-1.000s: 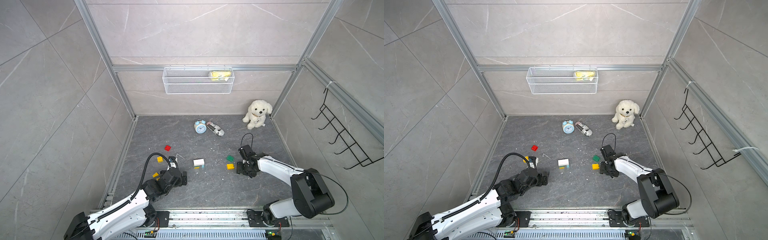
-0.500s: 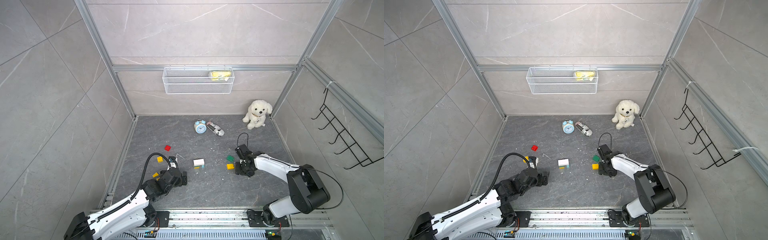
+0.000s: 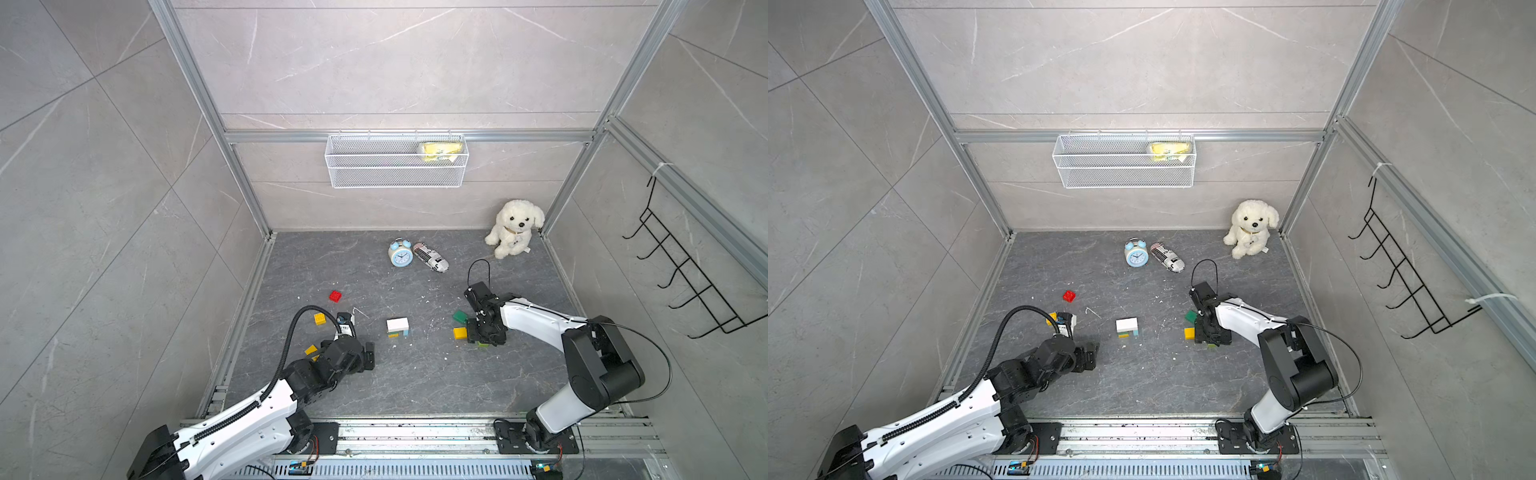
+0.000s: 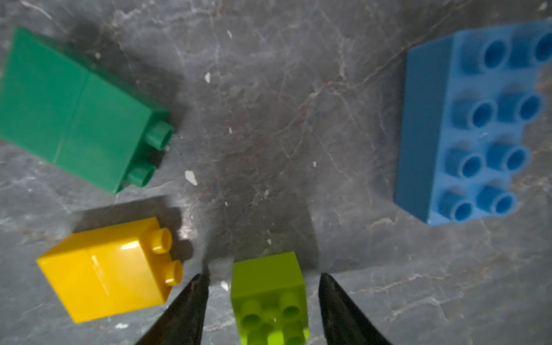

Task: Assemble the letter h with lego
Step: Pick up the lego brick from the center of the board, then place the lego brick at the center of the board.

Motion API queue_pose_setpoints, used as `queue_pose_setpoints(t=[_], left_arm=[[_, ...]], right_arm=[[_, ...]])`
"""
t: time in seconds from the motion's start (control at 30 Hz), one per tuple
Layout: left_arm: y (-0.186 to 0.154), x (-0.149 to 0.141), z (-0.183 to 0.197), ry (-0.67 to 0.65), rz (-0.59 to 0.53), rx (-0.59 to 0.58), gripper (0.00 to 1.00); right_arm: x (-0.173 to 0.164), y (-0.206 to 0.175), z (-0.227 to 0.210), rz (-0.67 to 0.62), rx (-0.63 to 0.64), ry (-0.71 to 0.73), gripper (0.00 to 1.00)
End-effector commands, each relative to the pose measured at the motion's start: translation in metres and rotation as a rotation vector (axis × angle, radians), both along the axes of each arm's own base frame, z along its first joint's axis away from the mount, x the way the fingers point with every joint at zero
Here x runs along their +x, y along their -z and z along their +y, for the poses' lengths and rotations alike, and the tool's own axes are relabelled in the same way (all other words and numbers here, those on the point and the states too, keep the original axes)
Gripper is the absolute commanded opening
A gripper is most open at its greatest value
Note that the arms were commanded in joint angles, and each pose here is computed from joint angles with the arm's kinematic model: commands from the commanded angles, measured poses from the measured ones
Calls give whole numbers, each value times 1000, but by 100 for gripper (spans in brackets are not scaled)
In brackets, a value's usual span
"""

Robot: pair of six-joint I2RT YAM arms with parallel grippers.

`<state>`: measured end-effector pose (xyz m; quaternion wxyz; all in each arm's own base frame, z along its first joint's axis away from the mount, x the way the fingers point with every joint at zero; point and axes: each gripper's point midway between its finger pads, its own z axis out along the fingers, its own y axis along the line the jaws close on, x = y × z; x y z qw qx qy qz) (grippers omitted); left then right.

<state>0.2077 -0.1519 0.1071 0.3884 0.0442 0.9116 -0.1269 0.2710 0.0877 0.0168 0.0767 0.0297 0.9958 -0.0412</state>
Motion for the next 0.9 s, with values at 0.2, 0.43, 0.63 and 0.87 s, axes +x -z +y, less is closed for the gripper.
queue_pose_setpoints(t=[0.2,0.43,0.63,0.87], left_arm=[[-12,3,-5,4,-31,-40,99],[-12,4,2,-39,-30,-30,100],[-16,7,32,-182,-56,29,100],[-21,3,70,-356,-79,83,100]], right_arm=[[-7,-5,-4,4,-18,12,35],[-28,-42,44,-114,-14,-66,24],[-54,-31,133,-145,92,-154,27],[-62,-8,193,-139,28,-213,30]])
